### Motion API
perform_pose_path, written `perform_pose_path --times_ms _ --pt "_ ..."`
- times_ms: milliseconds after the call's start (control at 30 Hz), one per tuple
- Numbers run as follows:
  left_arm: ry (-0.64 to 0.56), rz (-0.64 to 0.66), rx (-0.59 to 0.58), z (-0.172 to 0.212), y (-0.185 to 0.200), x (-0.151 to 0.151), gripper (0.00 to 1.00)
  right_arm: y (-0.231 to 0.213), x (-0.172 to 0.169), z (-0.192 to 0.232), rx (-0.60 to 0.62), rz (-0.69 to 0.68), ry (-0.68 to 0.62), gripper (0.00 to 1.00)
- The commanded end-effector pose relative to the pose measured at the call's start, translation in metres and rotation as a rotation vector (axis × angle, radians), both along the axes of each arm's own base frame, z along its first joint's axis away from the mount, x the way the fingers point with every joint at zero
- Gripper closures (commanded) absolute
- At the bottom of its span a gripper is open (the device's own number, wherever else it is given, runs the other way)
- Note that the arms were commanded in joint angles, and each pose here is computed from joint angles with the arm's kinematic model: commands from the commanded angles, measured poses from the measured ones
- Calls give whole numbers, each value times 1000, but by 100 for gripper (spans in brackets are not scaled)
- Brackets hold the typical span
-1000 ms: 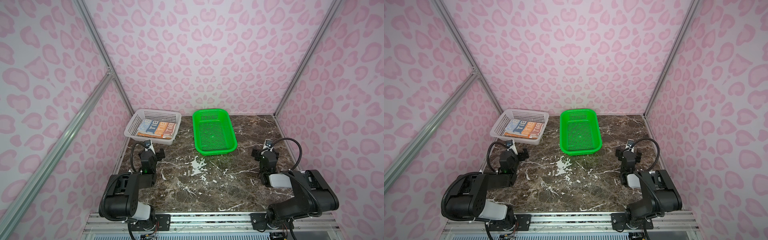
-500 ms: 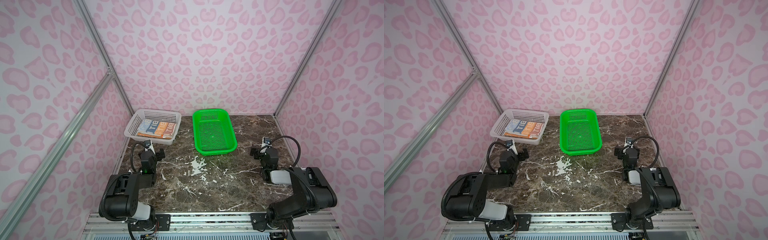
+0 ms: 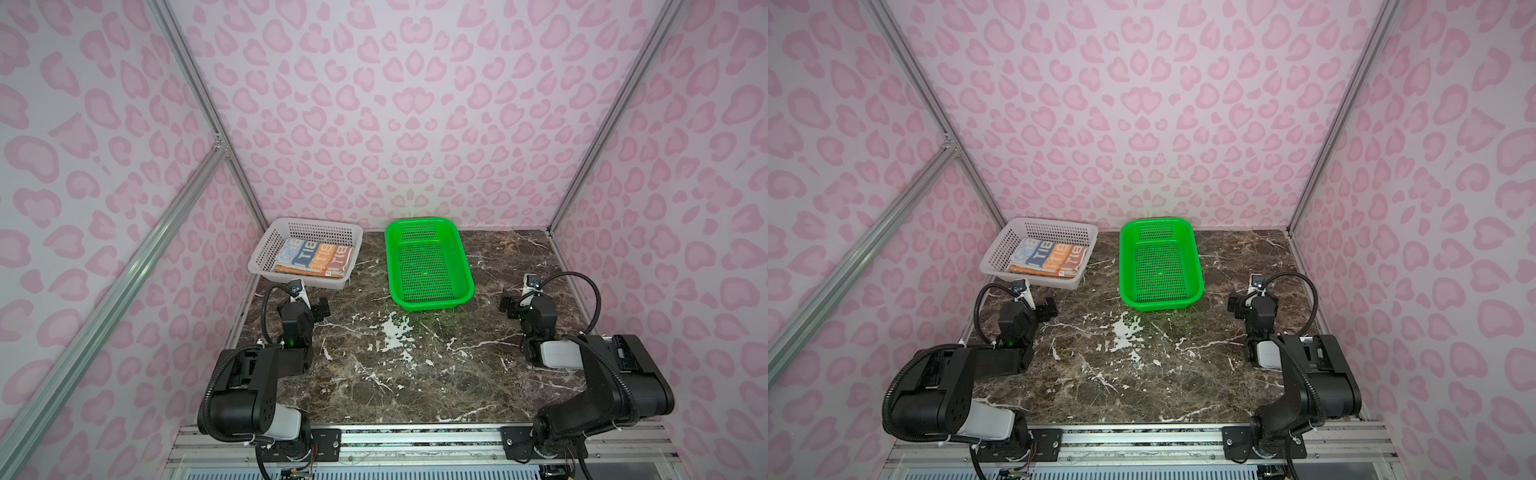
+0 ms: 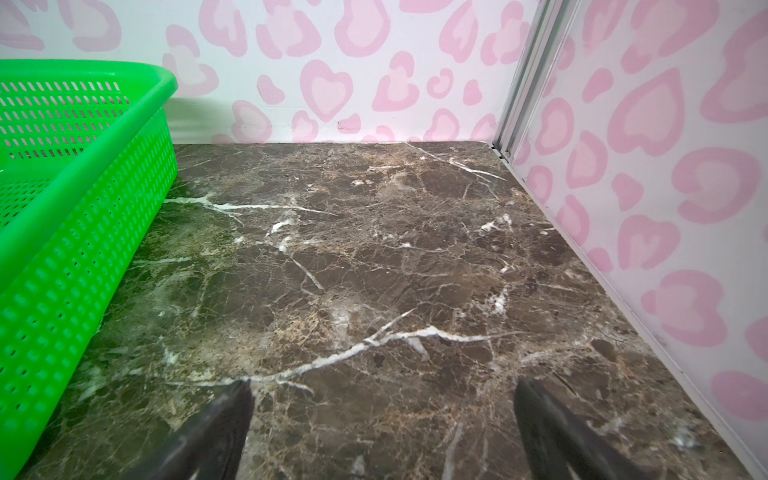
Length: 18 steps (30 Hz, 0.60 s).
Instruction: Fold and stack the towels
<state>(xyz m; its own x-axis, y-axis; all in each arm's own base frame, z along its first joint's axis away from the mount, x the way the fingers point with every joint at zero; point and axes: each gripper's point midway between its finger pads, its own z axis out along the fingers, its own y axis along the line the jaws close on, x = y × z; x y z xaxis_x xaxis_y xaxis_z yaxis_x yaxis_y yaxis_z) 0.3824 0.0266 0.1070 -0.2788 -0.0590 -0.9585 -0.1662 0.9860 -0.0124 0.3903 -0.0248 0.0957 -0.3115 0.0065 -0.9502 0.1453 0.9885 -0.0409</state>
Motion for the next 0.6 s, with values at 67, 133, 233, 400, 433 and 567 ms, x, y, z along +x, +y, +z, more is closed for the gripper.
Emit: perform_pose_path --times_ms 67,133,233,400,433,567 --pt "-37 3 1 10 1 4 2 0 1 2 3 -4 -8 0" --pt "-38 3 2 10 1 4 2 -1 1 3 4 -6 -8 0" --pt "-38 1 4 10 0 4 2 0 1 3 4 -5 -7 0" --pt "-37 -10 3 10 -1 5 2 0 1 3 4 -5 -7 0" --pt "-36 -9 3 10 -1 5 2 -1 1 3 4 -5 -8 0" --pt "-41 -11 3 11 -1 4 2 0 1 3 4 -5 -6 0"
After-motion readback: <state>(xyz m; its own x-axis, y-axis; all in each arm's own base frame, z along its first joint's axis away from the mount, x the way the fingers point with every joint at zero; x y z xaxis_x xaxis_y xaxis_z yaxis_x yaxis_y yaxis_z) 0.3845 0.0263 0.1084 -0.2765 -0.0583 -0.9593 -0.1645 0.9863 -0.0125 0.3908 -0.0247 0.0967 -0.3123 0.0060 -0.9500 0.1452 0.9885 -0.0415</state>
